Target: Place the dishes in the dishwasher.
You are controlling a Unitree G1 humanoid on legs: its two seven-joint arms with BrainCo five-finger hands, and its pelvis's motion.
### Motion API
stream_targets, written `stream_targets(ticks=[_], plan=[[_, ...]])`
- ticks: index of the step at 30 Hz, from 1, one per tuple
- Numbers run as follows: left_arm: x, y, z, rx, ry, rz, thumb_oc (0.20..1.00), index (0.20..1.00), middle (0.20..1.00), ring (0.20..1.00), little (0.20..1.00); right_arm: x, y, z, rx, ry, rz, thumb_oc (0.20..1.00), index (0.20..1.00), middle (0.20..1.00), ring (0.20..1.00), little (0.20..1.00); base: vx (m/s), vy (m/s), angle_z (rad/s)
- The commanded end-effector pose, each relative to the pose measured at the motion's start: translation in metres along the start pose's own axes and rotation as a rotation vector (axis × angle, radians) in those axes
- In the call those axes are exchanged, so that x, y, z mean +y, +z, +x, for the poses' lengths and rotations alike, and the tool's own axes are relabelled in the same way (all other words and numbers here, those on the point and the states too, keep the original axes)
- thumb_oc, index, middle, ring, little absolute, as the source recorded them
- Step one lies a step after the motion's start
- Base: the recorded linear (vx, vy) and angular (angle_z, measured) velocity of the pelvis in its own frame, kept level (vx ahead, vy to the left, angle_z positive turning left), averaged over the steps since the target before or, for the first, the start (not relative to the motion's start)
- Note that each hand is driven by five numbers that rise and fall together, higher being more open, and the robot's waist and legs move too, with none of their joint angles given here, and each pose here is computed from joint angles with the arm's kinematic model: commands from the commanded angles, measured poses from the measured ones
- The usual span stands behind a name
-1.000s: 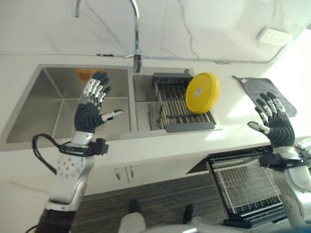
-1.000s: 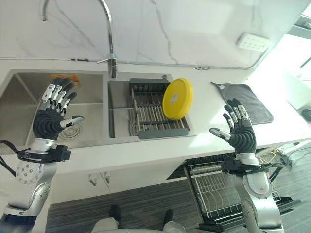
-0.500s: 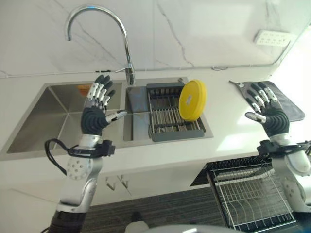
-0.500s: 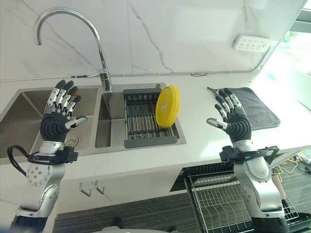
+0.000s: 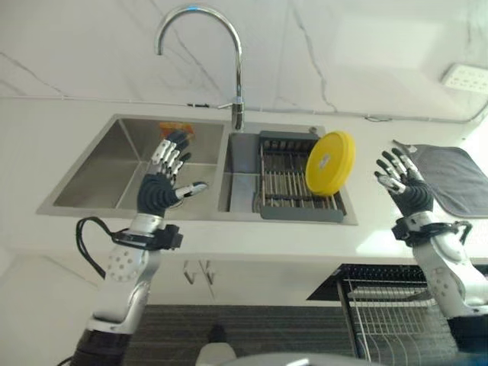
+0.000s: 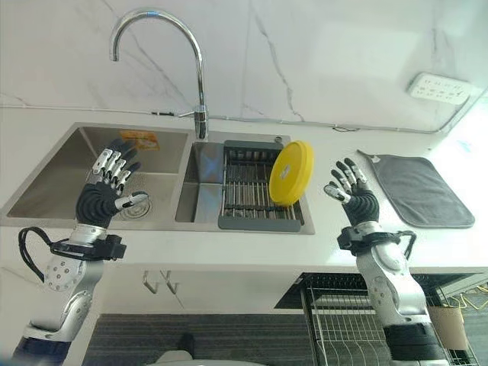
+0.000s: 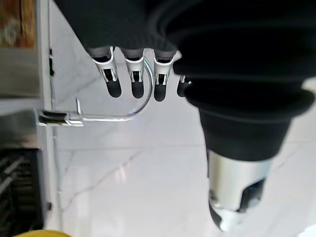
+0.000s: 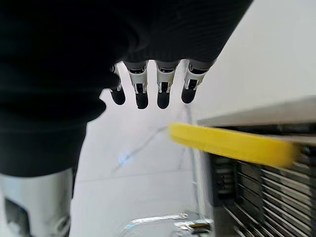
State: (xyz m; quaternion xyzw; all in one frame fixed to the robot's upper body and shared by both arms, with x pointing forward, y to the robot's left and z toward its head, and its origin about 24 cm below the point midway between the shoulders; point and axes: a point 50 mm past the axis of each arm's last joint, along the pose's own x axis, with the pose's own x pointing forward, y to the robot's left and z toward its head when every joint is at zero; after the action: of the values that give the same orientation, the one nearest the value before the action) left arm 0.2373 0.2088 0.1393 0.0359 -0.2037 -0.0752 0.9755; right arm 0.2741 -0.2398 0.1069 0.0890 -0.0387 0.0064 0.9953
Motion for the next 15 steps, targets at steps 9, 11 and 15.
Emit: stream_targets(ticks=[9,11,15], plan=[[-0.003,0.025,0.027,-0.15,-0.042,0.055,1.0,1.0,1.0,1.0,1.0,0.004,0.049,0.038,-0.194,-0.062,0.053,1.0,1.0,1.0,1.0,1.0,-0.02,0.001,0.09],[-0.003,0.023,0.026,-0.143,-0.037,0.052,1.0,1.0,1.0,1.0,1.0,-0.001,0.05,0.04,-0.19,-0.095,0.063,1.0,1.0,1.0,1.0,1.0,0.02,0.02,0.01],[-0.002,0.02,0.023,-0.13,-0.027,0.05,1.0,1.0,1.0,1.0,1.0,-0.012,0.05,0.037,-0.19,-0.154,0.056,1.0,1.0,1.0,1.0,1.0,0.03,0.02,0.01]])
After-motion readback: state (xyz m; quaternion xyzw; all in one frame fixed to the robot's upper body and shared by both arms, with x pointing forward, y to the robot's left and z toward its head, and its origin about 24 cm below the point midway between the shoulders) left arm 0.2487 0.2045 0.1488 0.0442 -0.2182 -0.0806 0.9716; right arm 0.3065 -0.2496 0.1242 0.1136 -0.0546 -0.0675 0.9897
